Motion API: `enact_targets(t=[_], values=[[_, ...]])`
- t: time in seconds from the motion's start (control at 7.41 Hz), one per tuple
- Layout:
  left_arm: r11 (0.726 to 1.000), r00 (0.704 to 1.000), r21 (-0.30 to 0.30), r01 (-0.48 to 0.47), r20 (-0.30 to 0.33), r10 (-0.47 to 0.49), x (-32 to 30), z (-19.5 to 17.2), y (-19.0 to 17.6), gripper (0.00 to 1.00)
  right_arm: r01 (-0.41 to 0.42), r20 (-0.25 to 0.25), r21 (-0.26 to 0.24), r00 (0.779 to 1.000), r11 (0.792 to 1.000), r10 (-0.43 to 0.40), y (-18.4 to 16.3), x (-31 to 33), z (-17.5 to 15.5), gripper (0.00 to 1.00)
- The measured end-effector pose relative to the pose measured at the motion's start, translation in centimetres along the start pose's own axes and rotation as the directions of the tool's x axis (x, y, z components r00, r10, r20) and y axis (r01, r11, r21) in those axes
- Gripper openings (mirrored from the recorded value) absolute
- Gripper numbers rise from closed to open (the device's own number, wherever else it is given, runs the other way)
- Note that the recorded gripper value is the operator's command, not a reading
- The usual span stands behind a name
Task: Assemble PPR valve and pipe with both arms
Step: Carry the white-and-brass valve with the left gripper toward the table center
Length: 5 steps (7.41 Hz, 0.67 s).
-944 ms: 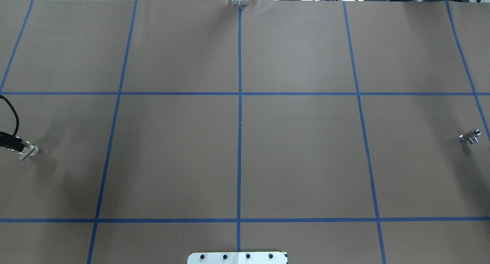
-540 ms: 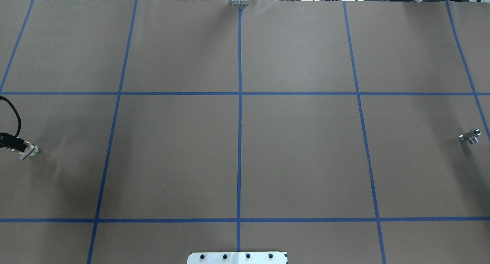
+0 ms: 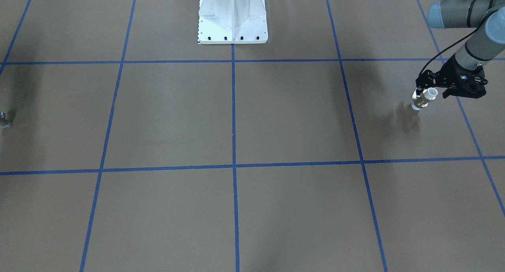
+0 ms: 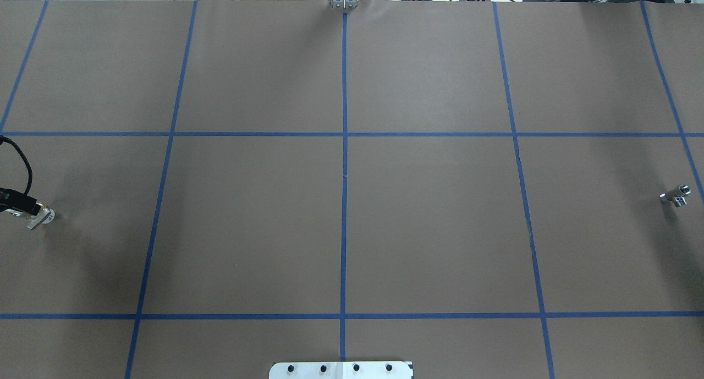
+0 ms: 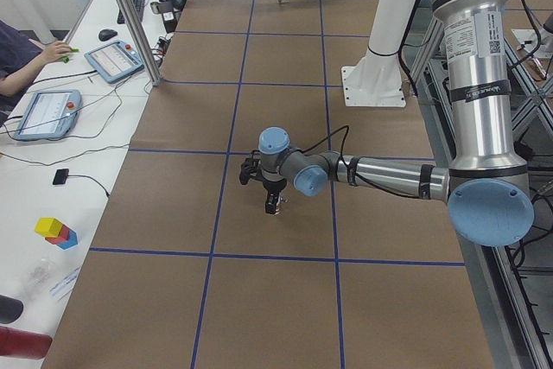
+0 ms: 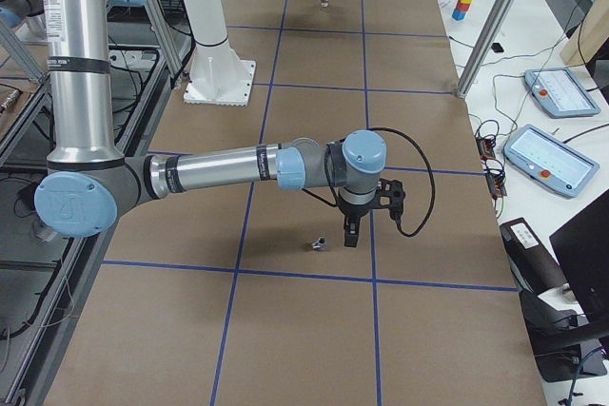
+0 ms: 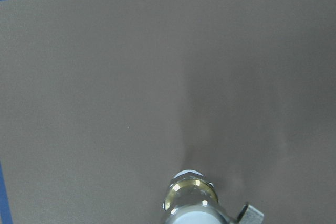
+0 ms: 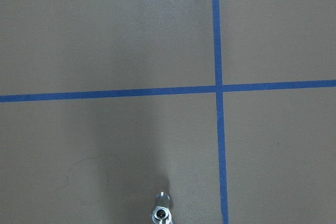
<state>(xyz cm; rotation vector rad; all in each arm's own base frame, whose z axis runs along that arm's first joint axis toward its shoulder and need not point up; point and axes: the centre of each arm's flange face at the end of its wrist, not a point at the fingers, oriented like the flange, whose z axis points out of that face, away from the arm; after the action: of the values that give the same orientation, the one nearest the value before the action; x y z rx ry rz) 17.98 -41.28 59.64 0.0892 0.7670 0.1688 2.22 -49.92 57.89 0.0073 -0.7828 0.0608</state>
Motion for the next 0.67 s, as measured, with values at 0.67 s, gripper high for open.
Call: enact_targets(t=[0.67], values=[[1.0, 1.0, -0.003, 0.002, 0.002, -0.002, -0.09, 0.12, 0.02, 0.6, -0.003, -0.001, -0.002, 1.0, 1.0, 0.003, -0.06, 0.13, 0.13, 1.0]])
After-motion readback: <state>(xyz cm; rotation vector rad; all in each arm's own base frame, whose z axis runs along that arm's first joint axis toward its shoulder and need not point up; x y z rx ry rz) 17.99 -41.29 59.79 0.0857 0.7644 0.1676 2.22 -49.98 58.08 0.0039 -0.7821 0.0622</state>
